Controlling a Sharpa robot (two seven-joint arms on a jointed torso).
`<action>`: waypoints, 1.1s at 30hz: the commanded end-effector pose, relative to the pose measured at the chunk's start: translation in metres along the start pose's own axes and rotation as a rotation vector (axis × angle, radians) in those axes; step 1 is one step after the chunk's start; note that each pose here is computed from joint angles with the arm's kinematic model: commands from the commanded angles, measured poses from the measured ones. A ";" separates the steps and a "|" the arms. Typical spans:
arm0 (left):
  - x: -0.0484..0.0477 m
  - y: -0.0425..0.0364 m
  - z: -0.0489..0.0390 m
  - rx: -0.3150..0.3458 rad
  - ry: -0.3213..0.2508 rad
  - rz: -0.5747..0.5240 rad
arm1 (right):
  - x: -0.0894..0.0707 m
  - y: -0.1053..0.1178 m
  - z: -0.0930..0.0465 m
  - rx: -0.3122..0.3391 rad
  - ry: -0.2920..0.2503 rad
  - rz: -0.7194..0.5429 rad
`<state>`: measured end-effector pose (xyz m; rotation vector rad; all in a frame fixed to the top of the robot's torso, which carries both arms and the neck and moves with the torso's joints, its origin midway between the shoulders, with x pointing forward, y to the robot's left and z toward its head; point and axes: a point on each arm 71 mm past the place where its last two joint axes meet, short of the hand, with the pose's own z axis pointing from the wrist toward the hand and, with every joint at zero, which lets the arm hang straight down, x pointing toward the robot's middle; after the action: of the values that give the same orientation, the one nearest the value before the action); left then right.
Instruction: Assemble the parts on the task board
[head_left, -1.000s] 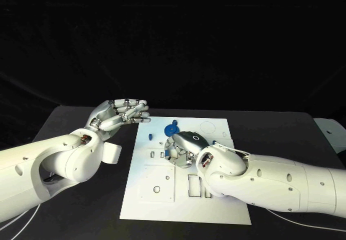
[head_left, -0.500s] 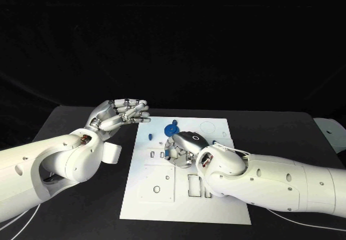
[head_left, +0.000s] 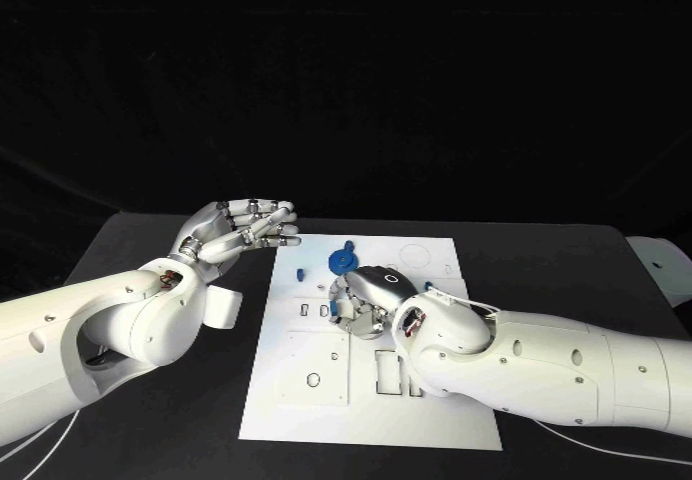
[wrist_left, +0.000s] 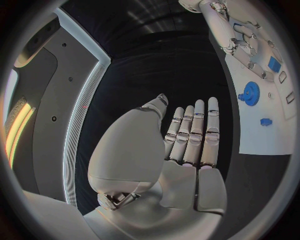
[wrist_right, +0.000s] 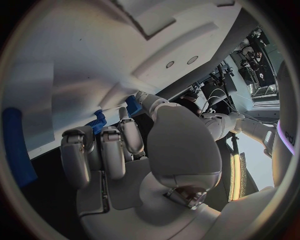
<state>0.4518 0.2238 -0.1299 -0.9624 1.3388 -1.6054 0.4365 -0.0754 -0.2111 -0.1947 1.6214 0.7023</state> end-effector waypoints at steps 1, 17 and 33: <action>0.0019 -0.0010 0.0002 0.007 0.018 -0.010 | -0.002 0.002 -0.001 -0.012 -0.029 0.007; -0.0034 0.0196 0.0088 -0.188 0.115 0.259 | -0.058 -0.026 -0.038 -0.055 -0.195 0.251; 0.0115 0.0598 0.0435 -0.668 0.360 0.782 | -0.126 -0.104 -0.059 0.141 -0.250 0.486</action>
<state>0.4961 0.1902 -0.1720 -0.5349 2.0471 -0.9856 0.4630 -0.2234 -0.1235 0.3430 1.4546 0.8738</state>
